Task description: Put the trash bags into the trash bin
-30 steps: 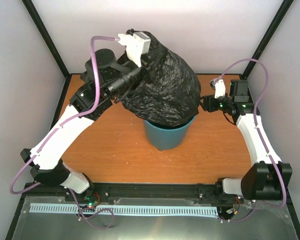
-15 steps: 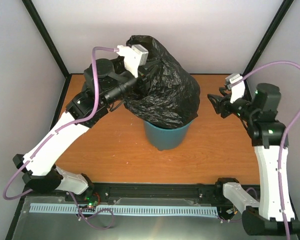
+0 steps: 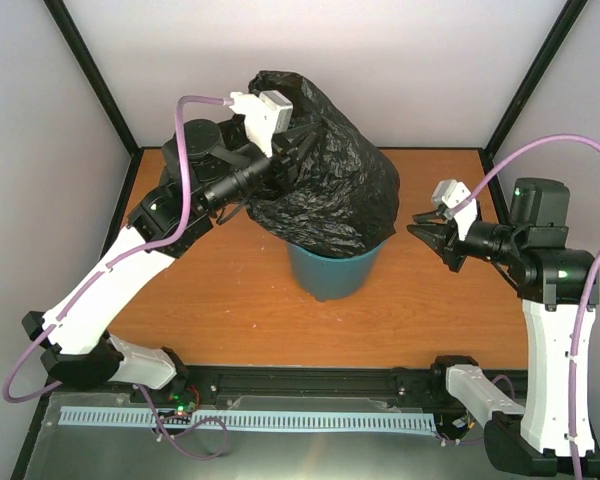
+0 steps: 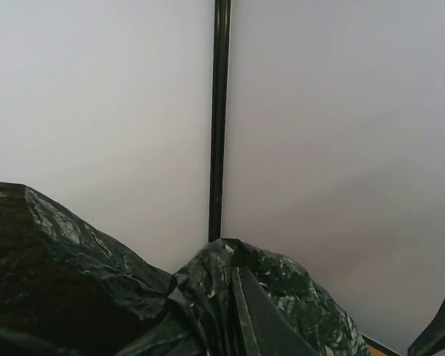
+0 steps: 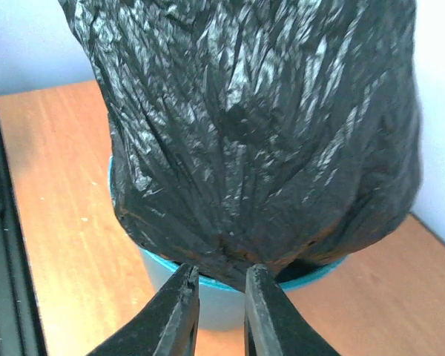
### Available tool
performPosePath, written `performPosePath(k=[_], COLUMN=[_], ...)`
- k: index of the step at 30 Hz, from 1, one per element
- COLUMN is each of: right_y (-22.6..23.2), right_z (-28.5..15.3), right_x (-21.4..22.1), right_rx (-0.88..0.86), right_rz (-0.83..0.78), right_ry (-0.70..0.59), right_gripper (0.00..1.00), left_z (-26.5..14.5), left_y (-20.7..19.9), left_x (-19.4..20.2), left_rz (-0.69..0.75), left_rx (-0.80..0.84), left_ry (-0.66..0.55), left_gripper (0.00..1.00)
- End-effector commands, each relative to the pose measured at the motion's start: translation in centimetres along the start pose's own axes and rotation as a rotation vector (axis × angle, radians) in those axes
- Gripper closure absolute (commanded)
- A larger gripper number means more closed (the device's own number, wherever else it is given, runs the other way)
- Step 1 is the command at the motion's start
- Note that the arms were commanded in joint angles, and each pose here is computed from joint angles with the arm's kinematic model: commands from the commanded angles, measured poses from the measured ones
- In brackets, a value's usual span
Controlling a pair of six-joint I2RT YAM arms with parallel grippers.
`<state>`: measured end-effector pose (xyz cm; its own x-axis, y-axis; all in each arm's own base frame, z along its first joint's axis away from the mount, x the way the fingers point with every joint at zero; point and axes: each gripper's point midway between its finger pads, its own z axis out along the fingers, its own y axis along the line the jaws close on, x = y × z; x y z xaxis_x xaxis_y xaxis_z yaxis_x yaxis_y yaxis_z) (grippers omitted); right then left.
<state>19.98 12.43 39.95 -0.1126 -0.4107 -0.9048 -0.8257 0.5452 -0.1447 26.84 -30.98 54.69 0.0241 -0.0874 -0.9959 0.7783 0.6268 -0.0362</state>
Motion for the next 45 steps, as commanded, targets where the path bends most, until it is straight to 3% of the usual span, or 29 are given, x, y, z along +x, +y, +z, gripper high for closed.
performPosePath(k=[1, 19, 21, 24, 33, 40, 45], right_y=[0.6, 2.3, 2.5, 3.1, 4.1, 1.2, -2.7], right_z=[1.3, 13.1, 13.1, 11.6, 5.2, 2.4, 2.5], right_x=[0.8, 1.5, 1.5, 1.6, 1.0, -2.1, -3.8], right_rx=[-0.082, -0.258, -0.271, -0.254, -0.108, 0.094, 0.279], right_rz=[0.018, -0.002, 0.013, -0.007, -0.056, -0.035, 0.016], right_ry=[-0.011, 0.144, 0.137, 0.126, 0.088, 0.036, -0.011], right_gripper=[0.8, 0.85, 0.83, 0.8, 0.66, 0.65, 0.65], left_z=[-0.2, -0.8, -1.1, -1.4, -4.3, -9.8, -9.4], left_y=[-0.1, -0.2, 0.0, 0.3, 0.4, 1.4, 1.7], left_x=[-0.3, -0.7, -0.7, -0.5, -1.3, -3.6, -2.4], left_rz=[-0.002, 0.002, 0.007, 0.009, -0.004, 0.014, 0.026], left_rx=[-0.001, 0.004, -0.009, -0.025, -0.046, -0.12, -0.135], left_ry=[-0.017, -0.03, -0.032, -0.024, -0.032, -0.1, -0.058], left_gripper=[0.93, 0.94, 0.89, 0.67, 0.28, 0.14, 0.13])
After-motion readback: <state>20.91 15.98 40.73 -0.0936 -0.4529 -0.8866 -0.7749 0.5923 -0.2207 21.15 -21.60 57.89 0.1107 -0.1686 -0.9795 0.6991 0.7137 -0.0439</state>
